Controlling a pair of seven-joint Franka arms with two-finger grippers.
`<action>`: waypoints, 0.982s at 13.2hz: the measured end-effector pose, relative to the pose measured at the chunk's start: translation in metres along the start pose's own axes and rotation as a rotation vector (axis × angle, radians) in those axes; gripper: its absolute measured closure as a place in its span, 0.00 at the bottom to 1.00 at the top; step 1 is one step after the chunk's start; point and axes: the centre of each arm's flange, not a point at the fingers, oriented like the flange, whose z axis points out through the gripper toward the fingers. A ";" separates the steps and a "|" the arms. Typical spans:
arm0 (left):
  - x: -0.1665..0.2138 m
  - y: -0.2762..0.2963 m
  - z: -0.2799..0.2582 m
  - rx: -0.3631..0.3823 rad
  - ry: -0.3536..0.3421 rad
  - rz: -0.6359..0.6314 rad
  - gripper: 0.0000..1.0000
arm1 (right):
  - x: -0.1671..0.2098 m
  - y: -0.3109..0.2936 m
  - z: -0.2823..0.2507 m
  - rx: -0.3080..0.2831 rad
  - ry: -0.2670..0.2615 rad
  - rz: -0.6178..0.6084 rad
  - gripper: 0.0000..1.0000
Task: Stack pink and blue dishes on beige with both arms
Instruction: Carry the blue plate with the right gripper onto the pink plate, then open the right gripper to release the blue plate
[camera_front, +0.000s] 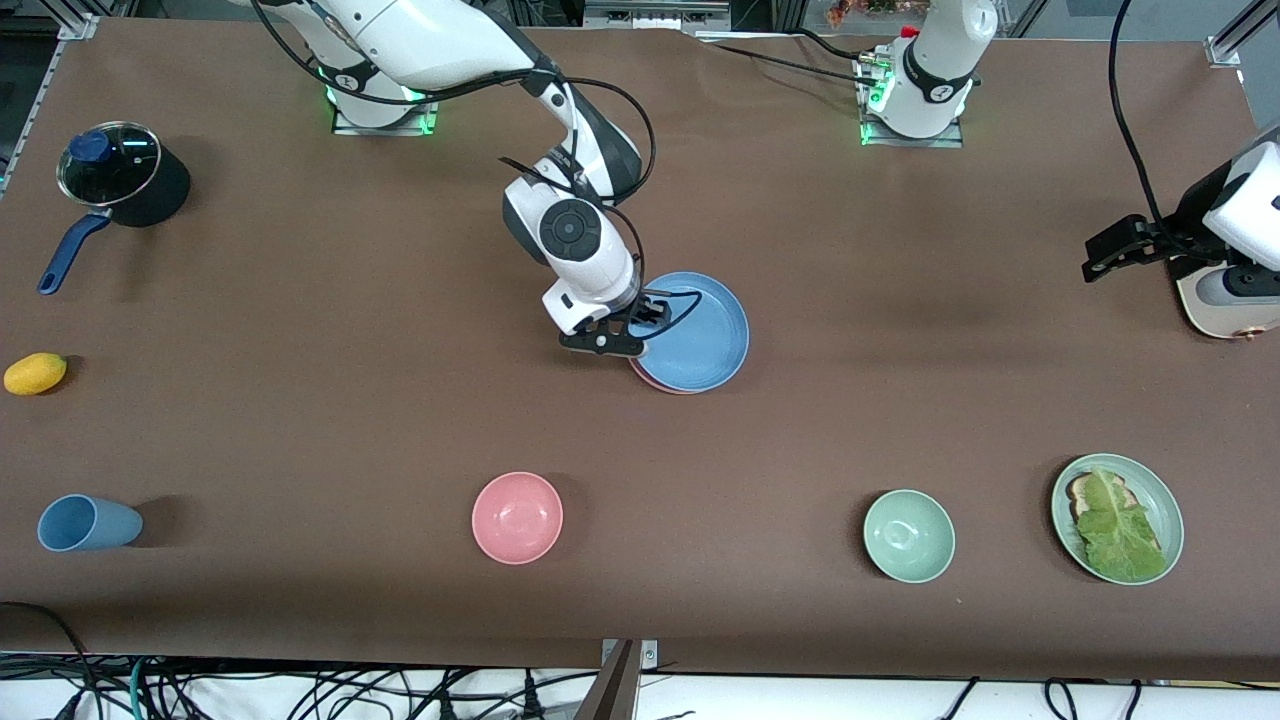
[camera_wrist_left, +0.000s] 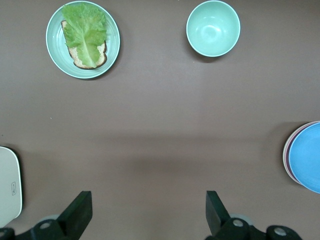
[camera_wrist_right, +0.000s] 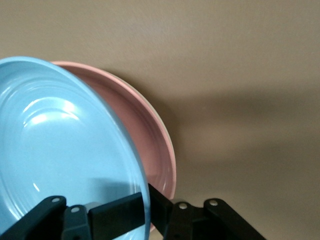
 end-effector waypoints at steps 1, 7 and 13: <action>0.001 0.000 0.000 -0.001 0.004 0.000 0.00 | -0.002 0.001 0.008 -0.008 -0.008 -0.001 1.00; 0.006 0.000 -0.012 -0.003 0.034 0.000 0.00 | -0.002 0.004 0.020 -0.022 -0.016 0.002 0.70; 0.006 -0.002 -0.012 -0.003 0.034 -0.003 0.00 | 0.049 0.028 -0.057 -0.032 0.095 0.043 0.09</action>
